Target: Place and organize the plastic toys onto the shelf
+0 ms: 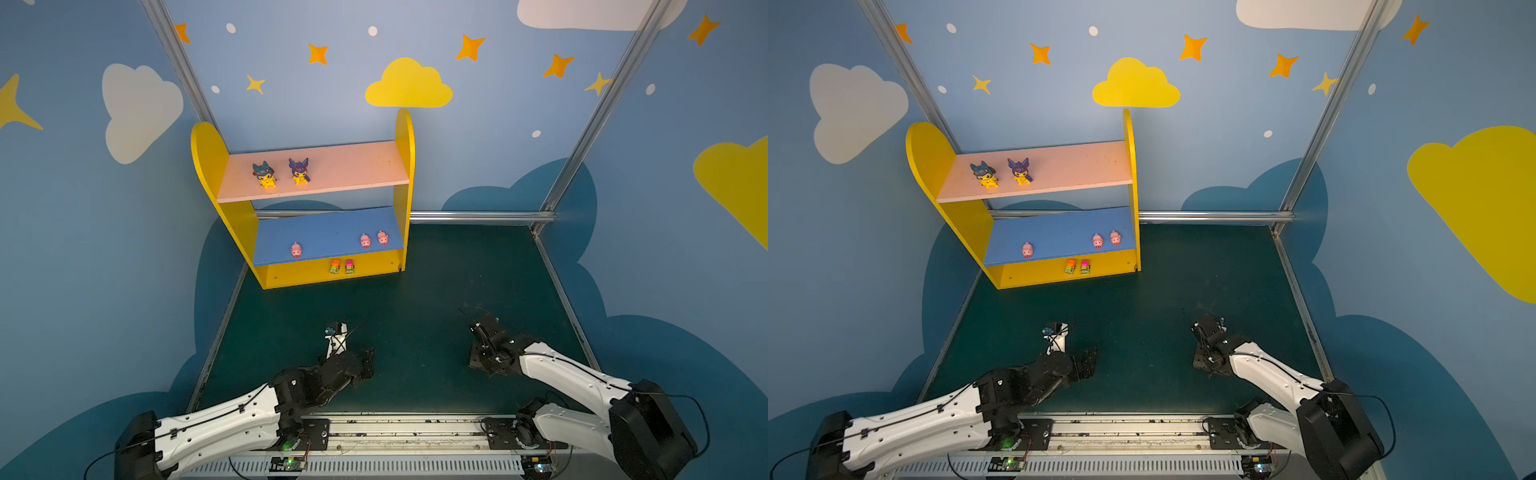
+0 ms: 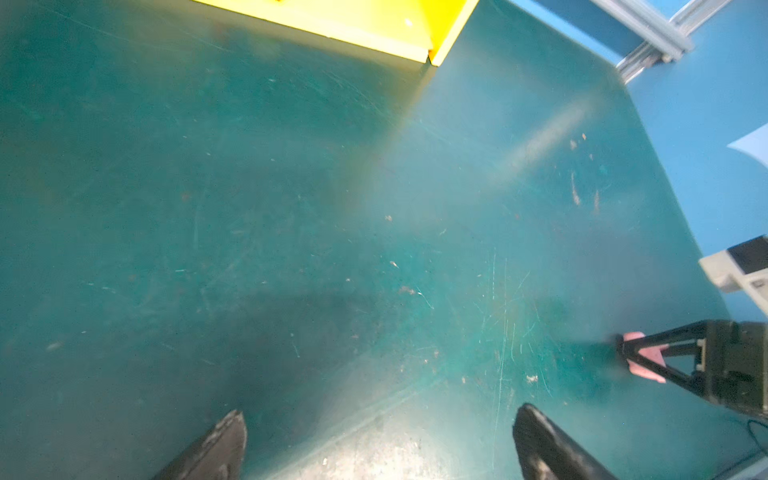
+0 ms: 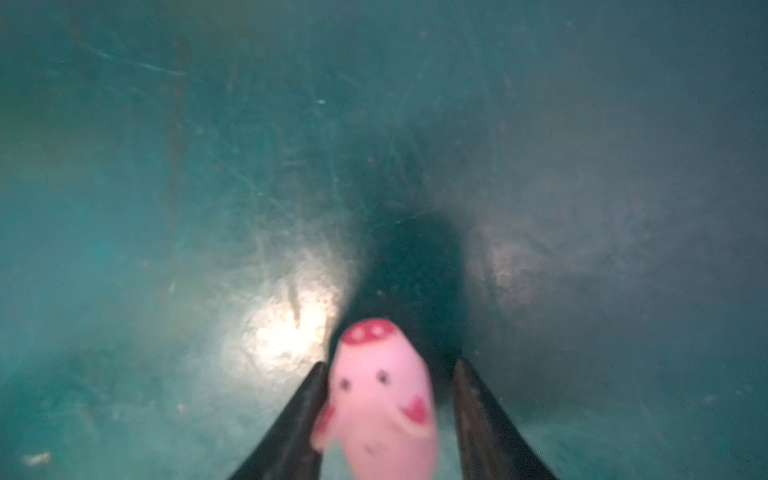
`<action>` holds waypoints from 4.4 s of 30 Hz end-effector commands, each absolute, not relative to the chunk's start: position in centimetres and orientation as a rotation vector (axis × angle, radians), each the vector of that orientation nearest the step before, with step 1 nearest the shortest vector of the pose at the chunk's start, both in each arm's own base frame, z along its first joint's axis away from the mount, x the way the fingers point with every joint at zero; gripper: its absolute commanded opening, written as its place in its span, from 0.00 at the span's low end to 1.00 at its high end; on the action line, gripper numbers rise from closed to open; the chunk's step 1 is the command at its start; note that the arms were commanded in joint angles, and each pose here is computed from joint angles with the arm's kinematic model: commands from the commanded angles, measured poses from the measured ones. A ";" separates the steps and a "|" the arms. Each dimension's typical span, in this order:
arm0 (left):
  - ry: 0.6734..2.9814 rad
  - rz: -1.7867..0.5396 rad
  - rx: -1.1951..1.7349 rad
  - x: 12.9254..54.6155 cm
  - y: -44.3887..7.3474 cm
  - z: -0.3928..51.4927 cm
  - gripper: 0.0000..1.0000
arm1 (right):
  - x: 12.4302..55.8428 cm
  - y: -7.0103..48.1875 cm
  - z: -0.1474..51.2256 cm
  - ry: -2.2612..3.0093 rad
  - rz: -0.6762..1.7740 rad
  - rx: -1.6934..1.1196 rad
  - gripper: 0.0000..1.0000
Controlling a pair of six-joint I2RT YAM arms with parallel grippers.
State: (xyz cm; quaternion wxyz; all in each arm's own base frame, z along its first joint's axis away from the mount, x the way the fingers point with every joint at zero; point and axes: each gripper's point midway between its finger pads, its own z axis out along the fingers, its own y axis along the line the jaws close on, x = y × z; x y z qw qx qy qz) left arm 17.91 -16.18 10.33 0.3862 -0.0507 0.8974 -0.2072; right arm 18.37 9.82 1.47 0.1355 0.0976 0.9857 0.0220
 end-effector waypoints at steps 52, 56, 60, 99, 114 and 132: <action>2.230 -0.436 -0.247 17.4 -10.6 12.9 1.00 | 23.9 33.0 1.7 2.906 0.349 -0.266 0.65; 2.222 -0.435 -0.248 17.3 -10.1 12.8 1.00 | 24.1 34.8 1.8 2.902 0.354 -0.313 0.65; 2.213 -0.439 -0.253 17.1 -9.8 12.9 1.00 | 24.5 36.7 2.0 2.902 0.378 -0.342 0.65; 2.193 -0.355 -0.279 17.5 -8.6 13.5 1.00 | 25.9 35.5 2.3 2.869 0.240 -0.533 0.64; 2.190 -0.335 -0.277 18.1 -8.7 14.1 1.00 | 29.3 35.5 2.4 2.869 0.259 -0.535 0.65; 2.213 -0.350 -0.231 19.5 -11.2 14.9 1.00 | 30.0 33.9 10.8 2.602 0.248 -0.795 0.65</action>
